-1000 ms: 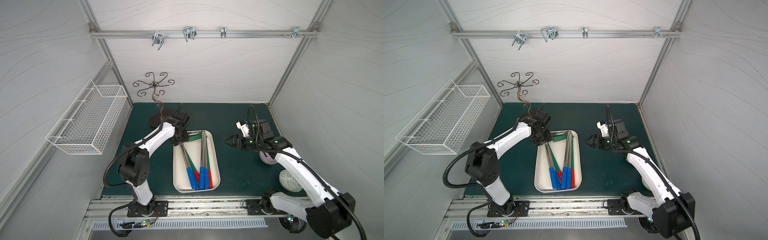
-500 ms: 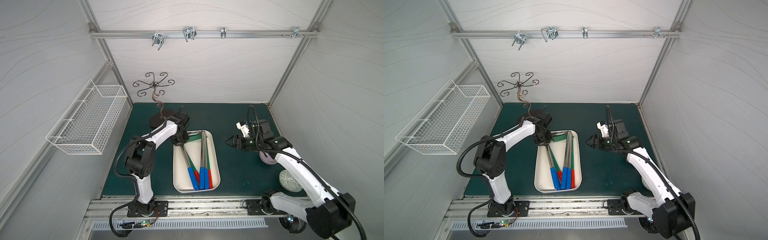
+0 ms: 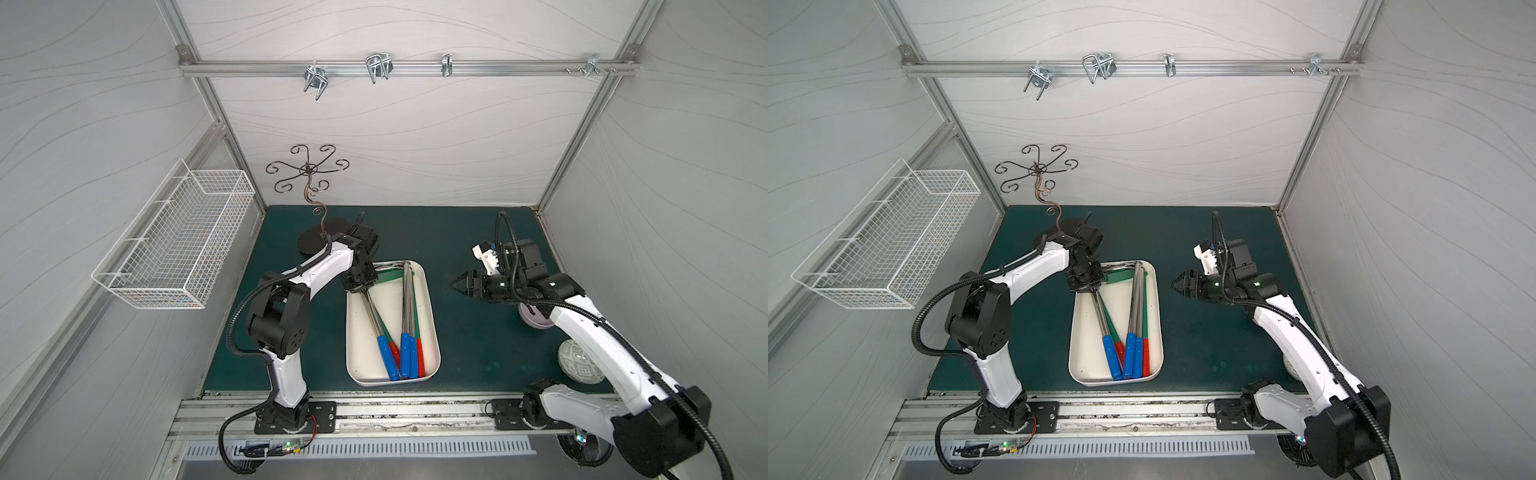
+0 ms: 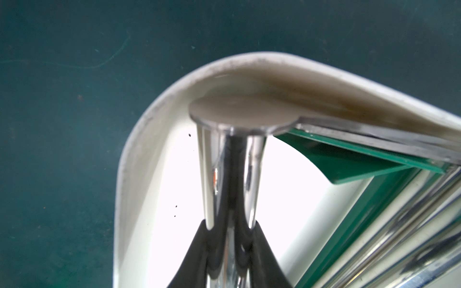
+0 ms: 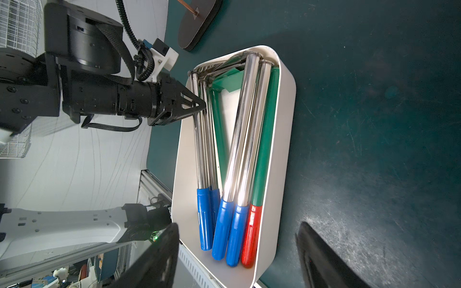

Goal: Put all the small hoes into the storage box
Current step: Place the hoe in the storage box, then reset both arms

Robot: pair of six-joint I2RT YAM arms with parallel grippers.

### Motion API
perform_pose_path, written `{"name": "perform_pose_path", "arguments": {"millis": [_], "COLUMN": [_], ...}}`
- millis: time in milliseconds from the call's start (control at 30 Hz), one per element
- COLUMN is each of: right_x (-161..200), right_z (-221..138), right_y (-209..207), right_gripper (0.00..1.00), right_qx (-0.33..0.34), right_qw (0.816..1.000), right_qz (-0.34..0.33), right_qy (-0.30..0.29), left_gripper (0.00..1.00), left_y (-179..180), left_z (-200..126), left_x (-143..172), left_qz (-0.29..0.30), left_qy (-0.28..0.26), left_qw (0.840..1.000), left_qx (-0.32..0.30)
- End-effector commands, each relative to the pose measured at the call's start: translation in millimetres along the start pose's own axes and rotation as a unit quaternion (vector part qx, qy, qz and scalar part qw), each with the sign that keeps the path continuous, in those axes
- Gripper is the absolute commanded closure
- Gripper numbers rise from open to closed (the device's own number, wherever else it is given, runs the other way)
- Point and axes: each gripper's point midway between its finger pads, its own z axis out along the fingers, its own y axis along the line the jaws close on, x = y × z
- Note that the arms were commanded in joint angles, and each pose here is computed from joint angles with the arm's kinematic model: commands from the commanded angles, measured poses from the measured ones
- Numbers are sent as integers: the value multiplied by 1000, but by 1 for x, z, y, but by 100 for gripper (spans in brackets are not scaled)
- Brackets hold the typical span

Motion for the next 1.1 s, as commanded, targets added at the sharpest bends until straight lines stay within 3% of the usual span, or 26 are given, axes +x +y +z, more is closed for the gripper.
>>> {"name": "perform_pose_path", "arguments": {"millis": [0,167,467,600,733,867,967,1000,1033,1067], "right_x": [6,6,-2,-8,-22,-47,-72,-80,-86,-90], "right_z": [-2,-1,-5,-8,-16,-44,-76,-86,-94,-99], "right_y": [-1,-2,3,0,-14,-36,-36,-33,-31,-38], "right_gripper": [25,25,25,25,24,23,22,15,1,1], "right_qx": [-2,-3,-1,21,83,195,251,255,258,273], "right_qw": [1000,1000,1000,1000,996,977,957,952,945,934], "right_qz": [0,2,-3,-11,-29,-46,-53,-59,-62,-63], "right_qy": [5,4,-3,-8,-24,-66,-133,-162,-194,-220], "left_gripper": [72,59,40,35,34,33,31,30,29,29], "left_y": [-6,-1,-12,4,37,80,113,125,138,147], "left_z": [8,-15,-101,-139,-155,-159,-162,-162,-160,-159], "left_x": [6,3,-11,-17,-26,-41,-50,-53,-56,-58], "left_qz": [-21,-8,35,50,36,11,-14,-28,-47,-61], "left_qy": [7,-21,-128,-197,-265,-318,-355,-365,-369,-371], "left_qw": [1000,999,986,974,959,944,932,928,926,924], "left_qx": [19,24,100,103,95,89,74,69,63,61]}}
